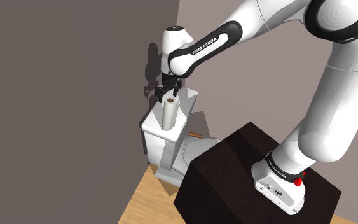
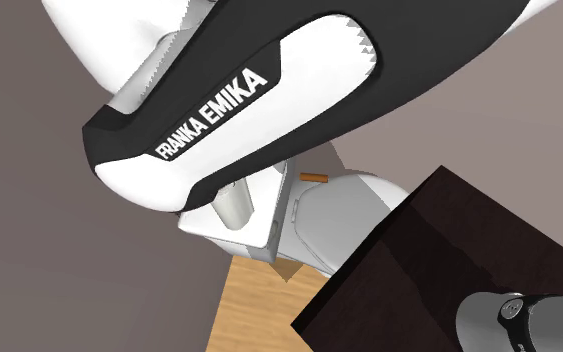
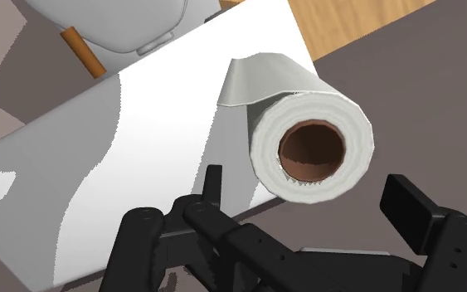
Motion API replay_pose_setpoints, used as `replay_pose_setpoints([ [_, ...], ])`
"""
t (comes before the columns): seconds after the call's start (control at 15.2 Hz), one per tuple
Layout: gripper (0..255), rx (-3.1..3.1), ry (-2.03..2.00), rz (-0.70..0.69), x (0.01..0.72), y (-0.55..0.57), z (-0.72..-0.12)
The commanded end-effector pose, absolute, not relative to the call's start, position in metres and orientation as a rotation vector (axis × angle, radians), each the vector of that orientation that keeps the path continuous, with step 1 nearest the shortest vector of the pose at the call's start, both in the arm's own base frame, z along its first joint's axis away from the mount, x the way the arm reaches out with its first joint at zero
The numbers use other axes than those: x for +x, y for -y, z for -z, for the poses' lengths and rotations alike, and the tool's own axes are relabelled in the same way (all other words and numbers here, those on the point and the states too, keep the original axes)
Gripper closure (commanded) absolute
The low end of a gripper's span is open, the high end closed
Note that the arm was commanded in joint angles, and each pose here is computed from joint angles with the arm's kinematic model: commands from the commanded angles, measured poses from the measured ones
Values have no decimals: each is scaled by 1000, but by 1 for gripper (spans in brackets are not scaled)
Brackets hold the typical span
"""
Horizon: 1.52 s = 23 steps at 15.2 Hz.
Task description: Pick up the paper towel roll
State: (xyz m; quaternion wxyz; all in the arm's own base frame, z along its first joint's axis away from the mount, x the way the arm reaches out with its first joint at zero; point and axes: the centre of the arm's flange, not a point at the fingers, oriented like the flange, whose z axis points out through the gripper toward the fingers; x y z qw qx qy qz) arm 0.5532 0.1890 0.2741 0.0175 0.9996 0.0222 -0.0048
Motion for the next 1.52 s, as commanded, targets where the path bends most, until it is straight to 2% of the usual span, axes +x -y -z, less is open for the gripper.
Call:
replay_pose_setpoints([
  [0.0, 0, 3106, -69, 14, 554, -188, -261],
  [0.13, 0, 3106, -69, 14, 554, -188, -261],
  [0.2, 255, 3106, -69, 14, 555, -188, -261],
  [0.79, 255, 3106, -69, 14, 554, -188, -261],
  [1.45, 255, 3106, -69, 14, 554, -188, -314],
])
